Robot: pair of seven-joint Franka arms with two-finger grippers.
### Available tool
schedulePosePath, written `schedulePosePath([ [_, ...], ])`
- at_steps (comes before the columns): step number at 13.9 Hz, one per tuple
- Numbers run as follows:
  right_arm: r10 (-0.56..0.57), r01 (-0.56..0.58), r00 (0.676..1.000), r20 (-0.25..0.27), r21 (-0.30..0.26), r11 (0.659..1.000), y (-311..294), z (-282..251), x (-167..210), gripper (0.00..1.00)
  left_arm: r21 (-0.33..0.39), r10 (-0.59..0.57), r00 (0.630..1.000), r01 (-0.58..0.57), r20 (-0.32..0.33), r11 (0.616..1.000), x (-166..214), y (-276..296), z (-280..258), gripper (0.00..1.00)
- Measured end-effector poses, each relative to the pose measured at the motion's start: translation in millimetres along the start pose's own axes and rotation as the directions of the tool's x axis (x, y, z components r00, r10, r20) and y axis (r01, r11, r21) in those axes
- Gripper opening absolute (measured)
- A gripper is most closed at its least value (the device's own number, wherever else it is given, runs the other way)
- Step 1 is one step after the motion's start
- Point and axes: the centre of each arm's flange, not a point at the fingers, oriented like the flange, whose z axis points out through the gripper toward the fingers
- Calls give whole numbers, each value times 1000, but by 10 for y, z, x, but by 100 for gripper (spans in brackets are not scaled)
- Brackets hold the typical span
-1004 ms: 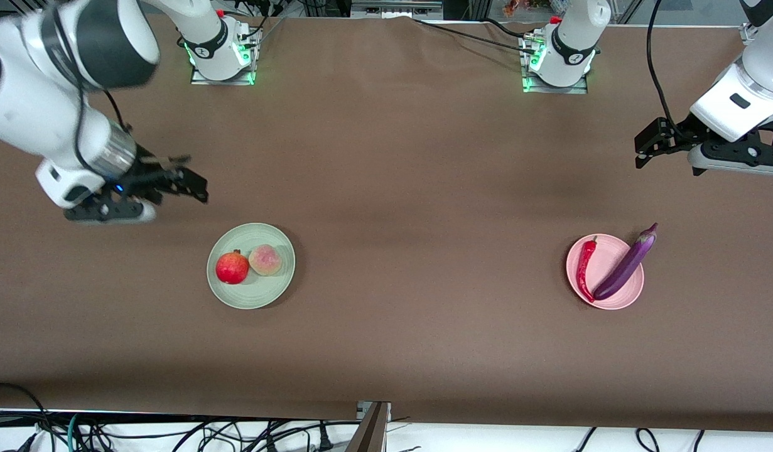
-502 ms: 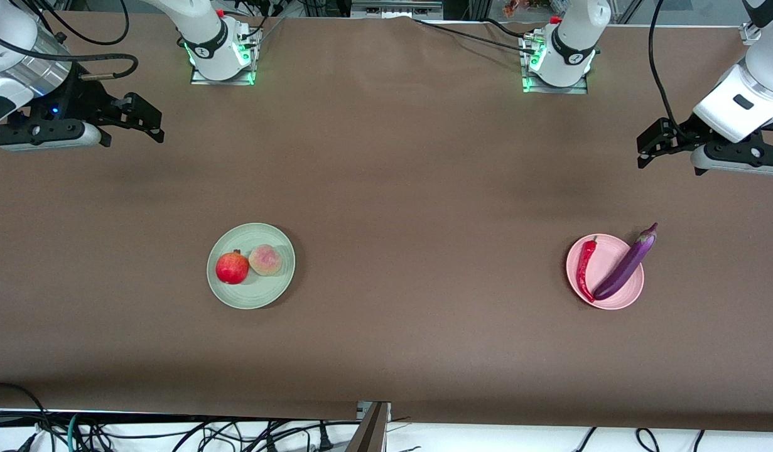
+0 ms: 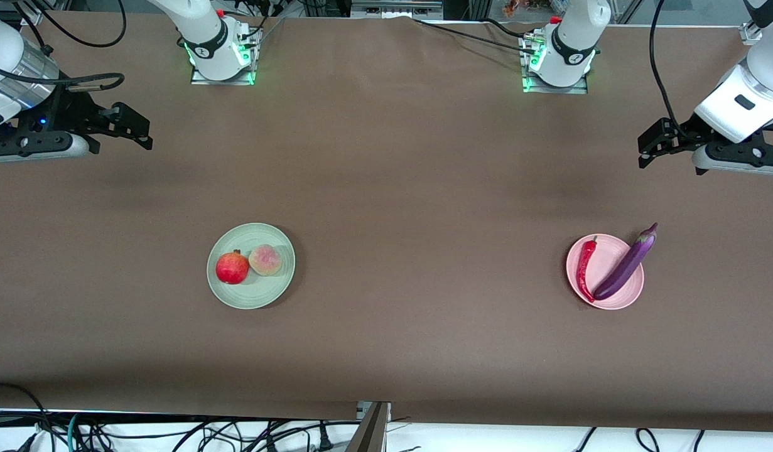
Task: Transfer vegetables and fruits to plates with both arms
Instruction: 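Release the peach on the green plate while the left gripper withdraws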
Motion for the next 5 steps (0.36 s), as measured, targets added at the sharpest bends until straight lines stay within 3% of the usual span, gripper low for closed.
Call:
schedulePosePath([
  [5, 6, -6, 1000, -3, 0, 1000, 33, -11, 5, 100, 0, -12, 1000, 12, 2, 1000, -7, -64, -49, 100],
])
